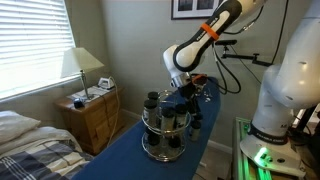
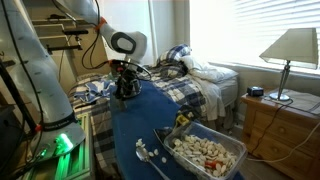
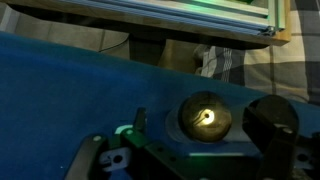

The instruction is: Pick up one container on the ironing board and put it on the top part of the seasoning rack

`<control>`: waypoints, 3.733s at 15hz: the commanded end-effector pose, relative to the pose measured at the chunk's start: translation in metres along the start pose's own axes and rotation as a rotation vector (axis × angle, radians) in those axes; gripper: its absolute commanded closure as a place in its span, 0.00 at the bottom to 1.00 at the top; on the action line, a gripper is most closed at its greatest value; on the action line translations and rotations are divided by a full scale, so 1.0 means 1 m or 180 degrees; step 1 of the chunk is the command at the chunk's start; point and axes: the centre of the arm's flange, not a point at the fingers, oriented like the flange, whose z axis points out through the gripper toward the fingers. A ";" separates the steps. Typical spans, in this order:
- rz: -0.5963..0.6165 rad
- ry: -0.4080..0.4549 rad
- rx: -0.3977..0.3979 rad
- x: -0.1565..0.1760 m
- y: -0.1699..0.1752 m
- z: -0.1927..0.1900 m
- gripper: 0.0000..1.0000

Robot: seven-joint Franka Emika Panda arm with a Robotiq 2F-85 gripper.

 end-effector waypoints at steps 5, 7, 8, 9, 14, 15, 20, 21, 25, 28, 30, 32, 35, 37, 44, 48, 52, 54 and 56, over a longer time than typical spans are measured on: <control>0.0048 -0.0071 0.0174 0.005 0.001 0.001 0.41; 0.0051 -0.0067 0.0181 0.005 0.002 0.000 0.56; 0.0054 -0.0067 0.0183 0.005 0.002 0.000 0.62; 0.0057 -0.0064 0.0187 0.006 0.003 0.000 0.70; 0.0073 -0.0061 0.0163 0.006 0.004 -0.005 0.75; 0.0076 -0.0049 0.0144 0.006 0.003 -0.009 0.75; 0.0074 -0.0016 0.0083 0.004 0.000 -0.050 0.75; 0.0069 -0.0041 0.0088 0.004 -0.002 -0.059 0.75; 0.0012 -0.0131 0.0018 0.002 -0.012 -0.096 0.75; -0.0033 -0.0198 -0.0046 0.000 -0.021 -0.124 0.75; -0.0036 -0.0250 -0.0092 -0.002 -0.027 -0.142 0.75; -0.0038 -0.0284 -0.0175 -0.005 -0.029 -0.153 0.75; -0.0072 -0.0213 -0.0100 -0.006 -0.029 -0.144 0.50; -0.0069 -0.0216 -0.0110 -0.006 -0.028 -0.144 0.50; -0.0308 -0.0040 -0.0310 -0.013 -0.069 -0.194 0.75; -0.0427 -0.0003 -0.0416 -0.016 -0.088 -0.213 0.75; -0.0496 0.0020 -0.0421 -0.017 -0.097 -0.223 0.75; -0.0544 0.0049 -0.0386 -0.014 -0.101 -0.224 0.75; -0.0598 0.0054 -0.0412 -0.010 -0.105 -0.225 0.75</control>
